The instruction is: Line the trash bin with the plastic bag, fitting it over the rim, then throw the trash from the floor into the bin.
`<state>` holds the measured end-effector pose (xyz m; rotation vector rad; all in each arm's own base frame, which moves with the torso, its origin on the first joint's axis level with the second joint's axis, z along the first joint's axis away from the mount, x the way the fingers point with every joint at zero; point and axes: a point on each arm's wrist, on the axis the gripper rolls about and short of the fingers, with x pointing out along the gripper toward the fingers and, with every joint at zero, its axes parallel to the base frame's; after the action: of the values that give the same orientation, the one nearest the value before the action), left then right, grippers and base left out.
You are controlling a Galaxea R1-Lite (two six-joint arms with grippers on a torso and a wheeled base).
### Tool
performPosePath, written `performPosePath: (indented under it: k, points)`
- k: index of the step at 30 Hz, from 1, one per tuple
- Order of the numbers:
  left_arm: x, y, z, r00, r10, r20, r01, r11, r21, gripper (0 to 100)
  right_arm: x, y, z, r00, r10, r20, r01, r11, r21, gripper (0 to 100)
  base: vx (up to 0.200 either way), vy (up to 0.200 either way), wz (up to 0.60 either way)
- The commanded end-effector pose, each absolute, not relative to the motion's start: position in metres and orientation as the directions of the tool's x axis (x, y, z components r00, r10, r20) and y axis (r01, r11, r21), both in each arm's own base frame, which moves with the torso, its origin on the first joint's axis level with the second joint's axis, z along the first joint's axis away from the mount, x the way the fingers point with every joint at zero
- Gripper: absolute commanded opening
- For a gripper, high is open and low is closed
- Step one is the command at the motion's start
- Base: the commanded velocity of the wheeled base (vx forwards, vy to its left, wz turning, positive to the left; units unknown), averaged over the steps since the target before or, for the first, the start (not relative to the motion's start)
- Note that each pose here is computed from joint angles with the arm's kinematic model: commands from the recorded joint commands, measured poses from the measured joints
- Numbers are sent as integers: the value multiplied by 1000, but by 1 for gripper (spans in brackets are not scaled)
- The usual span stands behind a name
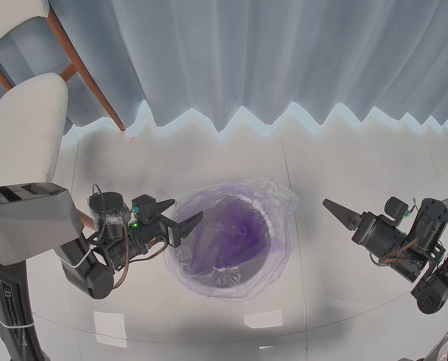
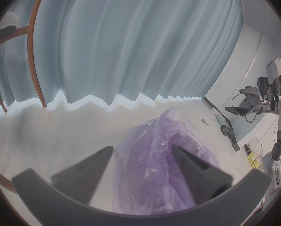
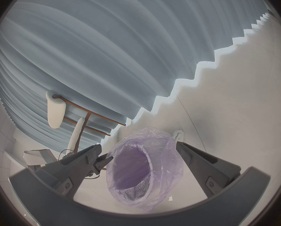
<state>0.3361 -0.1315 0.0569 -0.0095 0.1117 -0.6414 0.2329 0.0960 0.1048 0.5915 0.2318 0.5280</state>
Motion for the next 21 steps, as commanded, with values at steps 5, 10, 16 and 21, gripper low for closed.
performPosePath:
  k: [5, 10, 16, 21]
  points:
    - [361, -118, 52, 826, -554, -104, 551, 833, -62, 0, 233, 96, 106, 843, 536, -44, -414, 699, 583, 100, 0, 0, 0]
    - [371, -116, 54, 832, -545, -100, 530, 835, -147, 0, 233, 96, 105, 843, 536, -47, -412, 699, 585, 100, 0, 0, 0]
    - [379, -114, 57, 839, -536, -91, 510, 834, -212, 0, 234, 97, 104, 842, 537, -51, -411, 700, 584, 100, 0, 0, 0]
    - [393, -110, 50, 847, -520, -113, 479, 837, -265, 0, 234, 97, 104, 842, 537, -51, -411, 700, 584, 100, 0, 0, 0]
